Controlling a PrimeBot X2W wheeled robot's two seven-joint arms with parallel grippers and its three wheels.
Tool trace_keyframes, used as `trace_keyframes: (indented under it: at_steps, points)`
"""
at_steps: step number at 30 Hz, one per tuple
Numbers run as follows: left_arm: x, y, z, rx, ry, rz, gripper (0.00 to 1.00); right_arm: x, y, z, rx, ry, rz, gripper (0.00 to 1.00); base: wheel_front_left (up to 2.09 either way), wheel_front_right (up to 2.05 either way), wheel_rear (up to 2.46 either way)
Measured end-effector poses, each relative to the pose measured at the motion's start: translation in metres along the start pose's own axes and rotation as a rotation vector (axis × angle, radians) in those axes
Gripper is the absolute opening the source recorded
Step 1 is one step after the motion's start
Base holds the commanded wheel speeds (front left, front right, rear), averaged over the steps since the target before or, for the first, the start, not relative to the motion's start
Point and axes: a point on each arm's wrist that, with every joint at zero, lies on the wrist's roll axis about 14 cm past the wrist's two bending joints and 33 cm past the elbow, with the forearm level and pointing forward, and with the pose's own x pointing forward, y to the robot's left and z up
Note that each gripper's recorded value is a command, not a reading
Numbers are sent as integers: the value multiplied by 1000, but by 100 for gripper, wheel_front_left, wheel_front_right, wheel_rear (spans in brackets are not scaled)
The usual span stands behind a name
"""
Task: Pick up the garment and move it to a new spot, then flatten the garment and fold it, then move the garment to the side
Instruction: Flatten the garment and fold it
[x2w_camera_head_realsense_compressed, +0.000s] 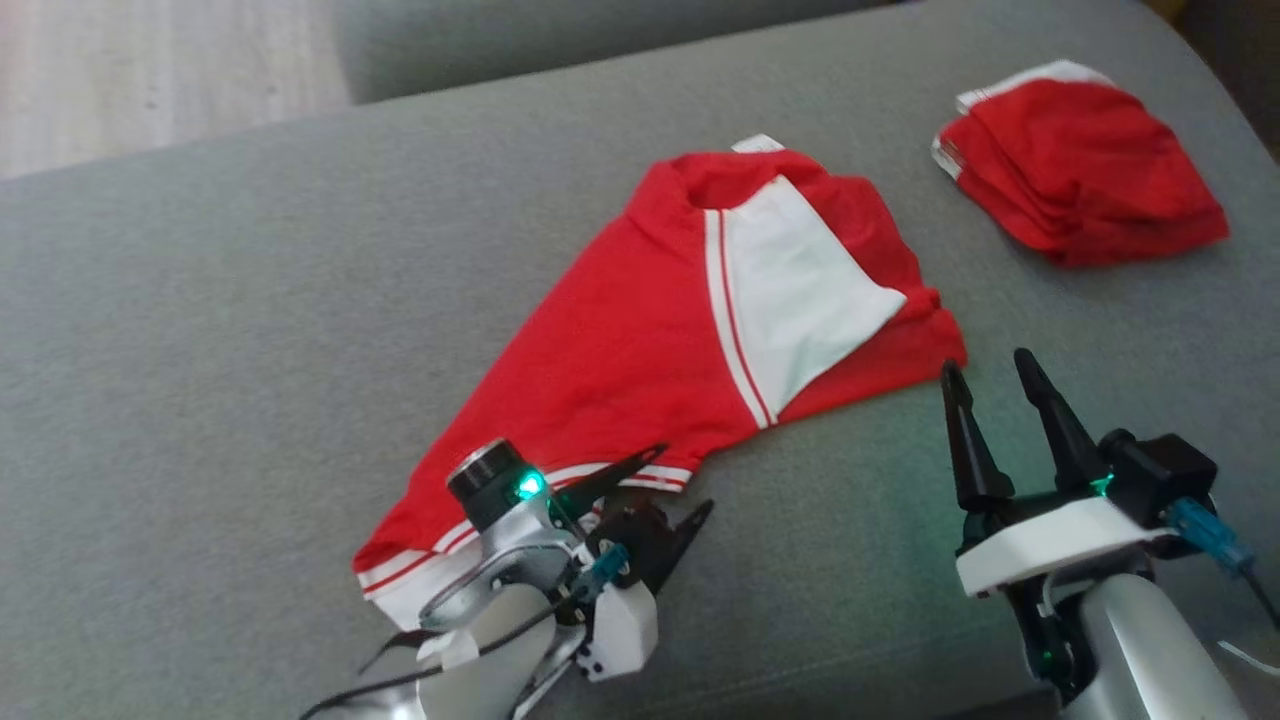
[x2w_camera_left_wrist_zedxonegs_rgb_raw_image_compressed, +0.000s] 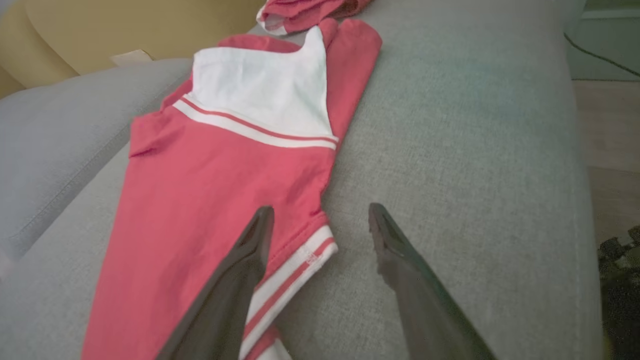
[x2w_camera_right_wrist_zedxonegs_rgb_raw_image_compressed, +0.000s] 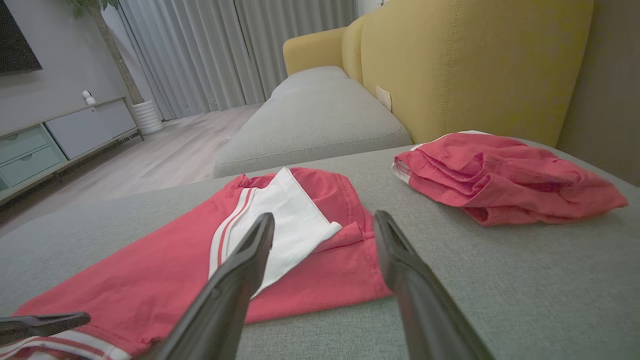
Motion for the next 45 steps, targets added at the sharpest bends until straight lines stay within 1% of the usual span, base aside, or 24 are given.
trace_keyframes:
  at_steps: [7, 8, 9, 10, 11, 12, 13, 14, 15, 16, 17, 18, 19, 21, 22, 30, 33, 35, 38, 42, 45]
  points:
    - [2, -12, -39, -2, 117, -59, 100, -1, -7, -3, 7, 8, -28, 100, 0, 0, 0]
    - [3, -12, -39, 0, 115, -58, 86, 0, -7, -3, 8, 8, -27, 100, 0, 0, 0]
    - [3, -10, -39, 10, 115, -55, 53, 0, -6, -3, 8, 7, -27, 100, 0, 0, 0]
    - [4, -7, -38, 27, 115, -49, 45, 0, -6, -3, 8, 7, -26, 100, 0, 0, 0]
    - [6, -3, -36, 43, 110, -40, 47, 0, -6, -2, 8, 6, -25, 100, 0, 0, 0]
    - [6, -3, -36, 43, 110, -40, 59, 0, -6, -2, 8, 6, -25, 100, 0, 0, 0]
    - [7, 1, -32, 56, 101, -29, 75, 1, -5, -2, 9, 5, -22, 100, 0, 0, 0]
    - [7, 0, -31, 59, 96, -31, 83, 1, -4, -2, 10, 5, -20, 100, 0, 0, 0]
    - [7, 0, -30, 62, 94, -29, 86, 1, -3, -2, 11, 4, -19, 100, 0, 0, 0]
    - [7, 0, -30, 64, 93, -27, 81, 2, -2, -2, 12, 4, -17, 100, 0, 0, 0]
    - [7, 0, -30, 64, 93, -27, 71, 2, -2, -2, 12, 4, -17, 100, 0, 0, 0]
    - [7, 0, -30, 63, 93, -27, 65, 2, -2, -2, 13, 5, -15, 100, 0, 0, 0]
    - [7, -1, -30, 59, 93, -27, 48, 2, -1, -3, 13, 6, -14, 100, 0, 0, 0]
    - [8, -2, -29, 54, 89, -30, 23, 2, -1, -4, 13, 9, -12, 100, 0, 0, 0]
    - [8, -2, -28, 52, 85, -31, 0, 2, 0, -4, 13, 11, -11, 100, 0, 0, 0]
    - [13, 2, -15, 49, 44, -22, 0, 2, -2, -2, 17, 8, -15, 100, 0, 0, 0]
    - [15, 12, 3, 41, -12, 17, 0, 1, -3, 1, 15, -3, -18, 100, 0, 0, 0]
    - [13, 26, 18, 40, -62, 61, 0, 0, -4, 4, 15, -11, -20, 100, 0, 0, 0]
    - [6, 62, 37, 68, -124, 149, 0, -1, -6, 7, 15, -22, -27, 100, 0, 0, 0]
    - [-20, 145, 48, 141, -157, 318, 0, -4, -10, 8, 15, -24, -40, 100, 0, 0, 0]
    - [-39, 198, 49, 225, -144, 410, 0, -4, -14, 5, 15, -16, -51, 100, 0, 0, 0]
